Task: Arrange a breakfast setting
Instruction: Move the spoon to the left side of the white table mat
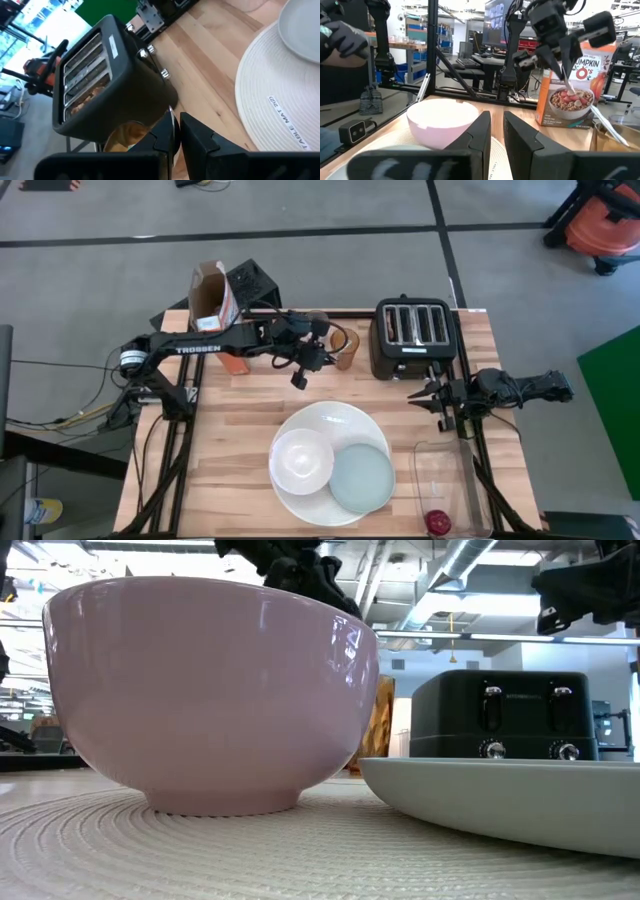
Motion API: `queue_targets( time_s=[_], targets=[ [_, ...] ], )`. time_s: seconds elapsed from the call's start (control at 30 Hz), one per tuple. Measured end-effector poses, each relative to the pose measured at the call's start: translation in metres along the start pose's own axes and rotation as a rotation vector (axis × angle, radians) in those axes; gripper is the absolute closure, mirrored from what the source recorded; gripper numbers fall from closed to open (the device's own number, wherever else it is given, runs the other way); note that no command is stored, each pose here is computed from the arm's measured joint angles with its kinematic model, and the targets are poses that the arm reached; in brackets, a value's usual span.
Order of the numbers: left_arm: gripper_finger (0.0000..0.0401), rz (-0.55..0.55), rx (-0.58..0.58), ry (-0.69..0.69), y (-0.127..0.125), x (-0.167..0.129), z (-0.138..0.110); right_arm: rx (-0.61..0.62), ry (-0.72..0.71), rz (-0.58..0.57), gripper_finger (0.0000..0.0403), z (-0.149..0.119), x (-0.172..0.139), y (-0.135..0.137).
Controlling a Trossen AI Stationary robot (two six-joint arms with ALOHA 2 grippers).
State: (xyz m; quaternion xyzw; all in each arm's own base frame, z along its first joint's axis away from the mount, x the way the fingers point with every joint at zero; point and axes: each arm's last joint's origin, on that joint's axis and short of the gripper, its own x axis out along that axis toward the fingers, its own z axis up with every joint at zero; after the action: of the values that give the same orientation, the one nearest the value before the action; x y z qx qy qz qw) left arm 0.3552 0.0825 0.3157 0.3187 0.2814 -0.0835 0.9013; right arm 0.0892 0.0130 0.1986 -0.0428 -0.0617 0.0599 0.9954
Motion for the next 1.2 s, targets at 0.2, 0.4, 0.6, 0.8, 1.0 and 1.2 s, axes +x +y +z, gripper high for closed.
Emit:
queue_targets(
  time_s=[0.2,0.4,0.6,0.8,1.0,1.2],
  targets=[
    [0.0384,-0.005,-0.012,0.031,0.009,-0.013,0.011,0.003,0.018,0.002,0.0327,-0.002,0.000,0.000],
    [0.0384,0.026,0.007,0.099,0.008,-0.018,0.020,0.019,0.017,0.002,0.0327,-0.002,0.000,0.000],
    [0.0384,0.046,0.039,0.176,0.001,-0.023,0.030,0.019,0.017,0.002,0.0327,-0.002,0.000,0.000],
    [0.0384,0.055,0.063,0.195,-0.002,-0.028,0.042,0.019,0.016,0.002,0.0327,-0.002,0.000,0.000],
    [0.0384,0.057,0.074,0.189,-0.004,-0.035,0.054,0.019,0.016,0.002,0.0327,-0.002,0.000,0.000],
    [0.0389,0.038,0.082,0.271,-0.011,-0.046,0.063,0.019,0.016,0.002,0.0327,-0.002,0.000,0.000]
  ],
)
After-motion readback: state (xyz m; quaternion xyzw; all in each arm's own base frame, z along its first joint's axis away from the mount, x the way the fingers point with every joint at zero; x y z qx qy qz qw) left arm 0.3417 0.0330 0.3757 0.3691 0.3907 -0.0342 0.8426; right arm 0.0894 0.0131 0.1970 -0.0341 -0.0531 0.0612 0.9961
